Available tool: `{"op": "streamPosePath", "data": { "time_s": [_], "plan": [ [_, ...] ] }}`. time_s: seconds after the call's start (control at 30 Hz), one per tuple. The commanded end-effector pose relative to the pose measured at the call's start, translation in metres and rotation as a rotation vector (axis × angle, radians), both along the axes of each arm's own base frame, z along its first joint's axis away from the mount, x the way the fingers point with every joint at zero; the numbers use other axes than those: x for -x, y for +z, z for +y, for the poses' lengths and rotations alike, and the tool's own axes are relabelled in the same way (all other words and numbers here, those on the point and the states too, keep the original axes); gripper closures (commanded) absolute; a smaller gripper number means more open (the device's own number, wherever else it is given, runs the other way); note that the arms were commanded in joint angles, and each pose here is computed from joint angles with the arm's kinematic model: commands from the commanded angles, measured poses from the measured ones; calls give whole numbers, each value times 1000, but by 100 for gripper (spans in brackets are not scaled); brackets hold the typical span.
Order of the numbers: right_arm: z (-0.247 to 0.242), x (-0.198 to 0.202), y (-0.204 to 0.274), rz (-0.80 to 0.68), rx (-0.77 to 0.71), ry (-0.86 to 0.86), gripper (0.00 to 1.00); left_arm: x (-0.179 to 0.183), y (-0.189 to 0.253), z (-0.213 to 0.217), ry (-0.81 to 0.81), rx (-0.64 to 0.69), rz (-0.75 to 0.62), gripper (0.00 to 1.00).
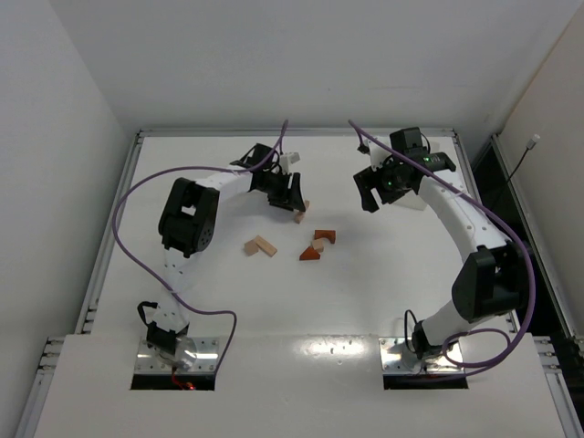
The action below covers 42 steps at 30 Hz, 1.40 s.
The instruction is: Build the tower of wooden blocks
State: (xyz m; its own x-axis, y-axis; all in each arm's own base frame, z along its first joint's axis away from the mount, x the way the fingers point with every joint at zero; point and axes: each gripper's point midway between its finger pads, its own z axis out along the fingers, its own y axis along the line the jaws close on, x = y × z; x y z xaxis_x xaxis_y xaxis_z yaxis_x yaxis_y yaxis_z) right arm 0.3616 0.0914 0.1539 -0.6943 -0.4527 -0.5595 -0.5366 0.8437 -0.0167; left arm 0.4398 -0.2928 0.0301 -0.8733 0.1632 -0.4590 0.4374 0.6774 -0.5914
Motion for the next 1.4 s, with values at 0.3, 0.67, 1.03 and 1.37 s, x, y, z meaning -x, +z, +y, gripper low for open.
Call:
{"op": "streamPosePath", "data": {
  "time_s": [0.3,0.67,1.03,1.37],
  "plan": [
    [3,-11,13,-47,-7,0,26,-25,-3,22,75,-231,-152,55],
    [2,-6,10,-46,-7,0,26,-14,24,-4,-2,-250,-267,59],
    [-3,2,4,-32,1,-1,26,4,52,-38,-102,-330,-465,60],
    [-7,4,7,-41,0,-11,26,53,65,-58,-239,-376,-568,60]
  ]
}}
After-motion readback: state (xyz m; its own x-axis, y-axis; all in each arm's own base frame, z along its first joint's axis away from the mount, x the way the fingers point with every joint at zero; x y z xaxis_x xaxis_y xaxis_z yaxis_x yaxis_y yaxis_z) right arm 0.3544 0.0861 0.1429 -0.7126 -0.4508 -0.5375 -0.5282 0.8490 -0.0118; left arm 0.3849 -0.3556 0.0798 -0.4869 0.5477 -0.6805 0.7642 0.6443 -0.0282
